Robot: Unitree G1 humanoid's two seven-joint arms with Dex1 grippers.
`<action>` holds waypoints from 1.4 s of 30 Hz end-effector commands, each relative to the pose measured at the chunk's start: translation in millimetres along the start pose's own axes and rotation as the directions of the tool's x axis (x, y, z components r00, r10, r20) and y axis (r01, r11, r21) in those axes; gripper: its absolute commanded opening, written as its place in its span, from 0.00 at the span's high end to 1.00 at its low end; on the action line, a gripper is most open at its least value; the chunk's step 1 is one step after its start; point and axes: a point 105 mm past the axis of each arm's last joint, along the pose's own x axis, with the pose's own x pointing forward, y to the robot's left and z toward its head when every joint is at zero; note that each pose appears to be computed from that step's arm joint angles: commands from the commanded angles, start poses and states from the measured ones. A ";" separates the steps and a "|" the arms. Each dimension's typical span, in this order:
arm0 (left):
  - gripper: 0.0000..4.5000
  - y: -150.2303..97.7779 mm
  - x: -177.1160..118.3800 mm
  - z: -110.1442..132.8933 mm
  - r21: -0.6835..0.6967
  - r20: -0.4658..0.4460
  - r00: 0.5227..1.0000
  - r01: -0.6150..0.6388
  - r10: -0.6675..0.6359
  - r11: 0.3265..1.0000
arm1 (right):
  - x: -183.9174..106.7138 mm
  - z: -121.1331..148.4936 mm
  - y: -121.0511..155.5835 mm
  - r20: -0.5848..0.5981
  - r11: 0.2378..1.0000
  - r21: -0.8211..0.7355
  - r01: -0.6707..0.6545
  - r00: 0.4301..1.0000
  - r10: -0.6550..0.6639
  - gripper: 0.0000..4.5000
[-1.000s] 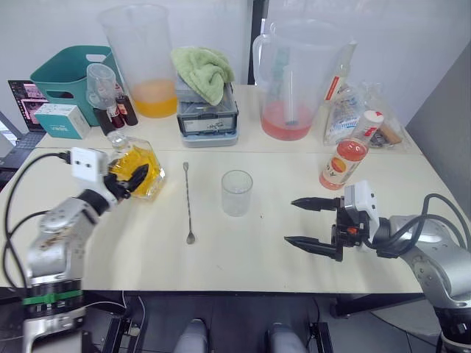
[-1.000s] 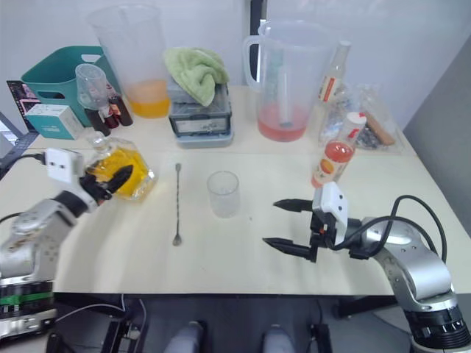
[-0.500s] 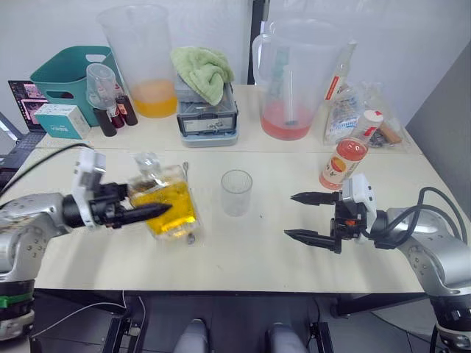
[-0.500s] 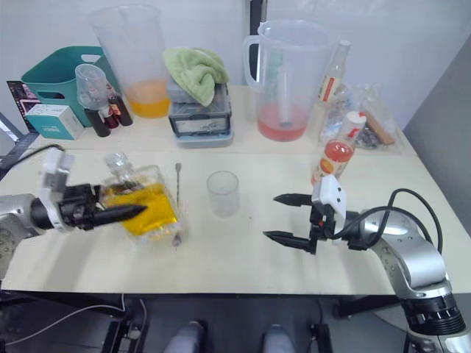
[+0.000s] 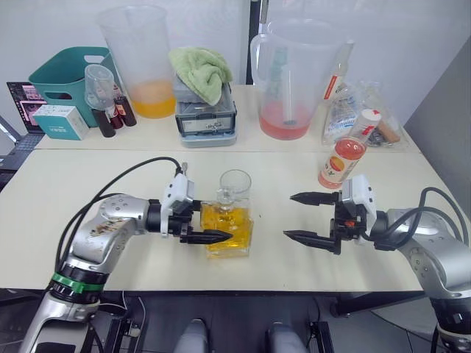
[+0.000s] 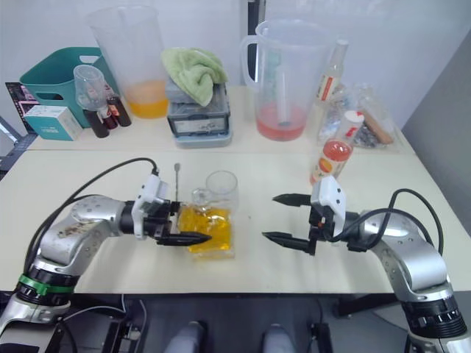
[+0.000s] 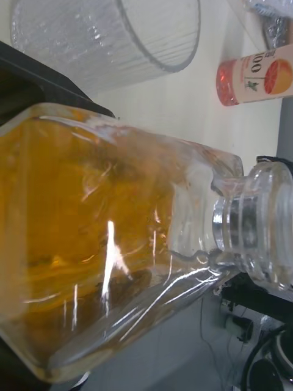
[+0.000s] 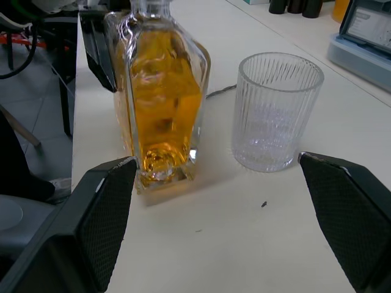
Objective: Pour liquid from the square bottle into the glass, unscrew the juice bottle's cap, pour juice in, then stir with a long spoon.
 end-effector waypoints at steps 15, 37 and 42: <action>0.00 -3.7 4.6 -6.6 0.148 0.020 0.998 0.051 -0.055 0.988 | -7.5 12.4 -0.2 0.009 0.998 -0.039 0.048 0.999 -0.048 0.00; 0.12 -11.0 10.0 14.8 0.069 0.101 0.991 0.078 -0.085 0.995 | -7.1 13.9 0.8 0.003 0.998 -0.033 0.055 0.998 -0.055 0.00; 0.37 -9.4 10.8 8.6 0.091 0.070 0.994 0.073 -0.080 0.993 | -5.6 17.3 2.0 0.011 0.998 -0.038 0.052 0.999 -0.051 0.00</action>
